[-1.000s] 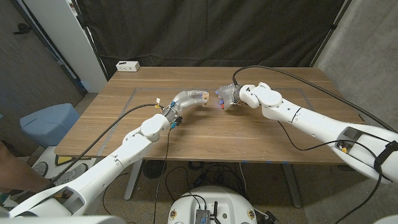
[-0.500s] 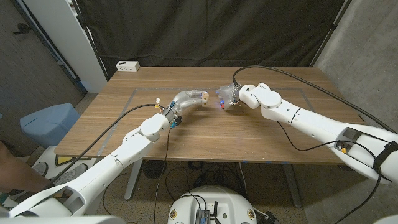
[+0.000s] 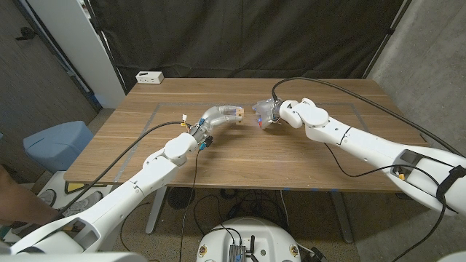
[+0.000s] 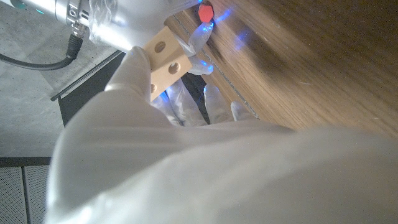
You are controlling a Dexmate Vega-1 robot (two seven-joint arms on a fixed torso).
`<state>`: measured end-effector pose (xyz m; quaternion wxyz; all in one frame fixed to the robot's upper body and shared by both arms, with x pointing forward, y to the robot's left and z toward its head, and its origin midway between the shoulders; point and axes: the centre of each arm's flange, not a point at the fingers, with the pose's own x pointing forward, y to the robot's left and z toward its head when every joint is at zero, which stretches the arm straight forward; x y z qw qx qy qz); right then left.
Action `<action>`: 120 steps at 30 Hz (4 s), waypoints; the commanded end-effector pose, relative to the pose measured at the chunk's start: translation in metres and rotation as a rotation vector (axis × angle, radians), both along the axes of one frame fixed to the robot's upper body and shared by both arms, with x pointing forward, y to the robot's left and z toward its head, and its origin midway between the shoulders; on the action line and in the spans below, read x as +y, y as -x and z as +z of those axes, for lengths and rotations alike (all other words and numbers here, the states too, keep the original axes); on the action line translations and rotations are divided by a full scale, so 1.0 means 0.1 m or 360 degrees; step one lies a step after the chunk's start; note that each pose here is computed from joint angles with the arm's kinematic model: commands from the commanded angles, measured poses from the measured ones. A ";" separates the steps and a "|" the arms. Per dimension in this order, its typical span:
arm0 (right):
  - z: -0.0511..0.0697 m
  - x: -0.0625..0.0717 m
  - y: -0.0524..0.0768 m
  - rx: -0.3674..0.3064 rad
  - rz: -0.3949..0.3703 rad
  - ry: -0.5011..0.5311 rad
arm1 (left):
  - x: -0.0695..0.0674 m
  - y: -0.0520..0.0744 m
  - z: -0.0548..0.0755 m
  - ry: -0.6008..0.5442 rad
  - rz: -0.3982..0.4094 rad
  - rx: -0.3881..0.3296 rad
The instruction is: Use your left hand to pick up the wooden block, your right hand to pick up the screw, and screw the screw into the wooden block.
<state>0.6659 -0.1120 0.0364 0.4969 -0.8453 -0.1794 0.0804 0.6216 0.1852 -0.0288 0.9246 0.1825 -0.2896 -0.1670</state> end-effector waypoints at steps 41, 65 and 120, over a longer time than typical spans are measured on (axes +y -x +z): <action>-0.01 -0.02 0.00 -0.0069 0.0080 -0.0030 | -0.04 0.01 0.00 0.0000 -0.0004 -0.0003; 0.09 -0.02 0.17 -0.0144 0.0083 -0.0071 | -0.07 0.05 -0.03 0.0002 -0.0017 -0.0014; 0.60 -0.43 0.56 -0.0199 0.0029 -0.0691 | -0.28 -0.05 0.08 -0.0021 -0.0033 -0.0125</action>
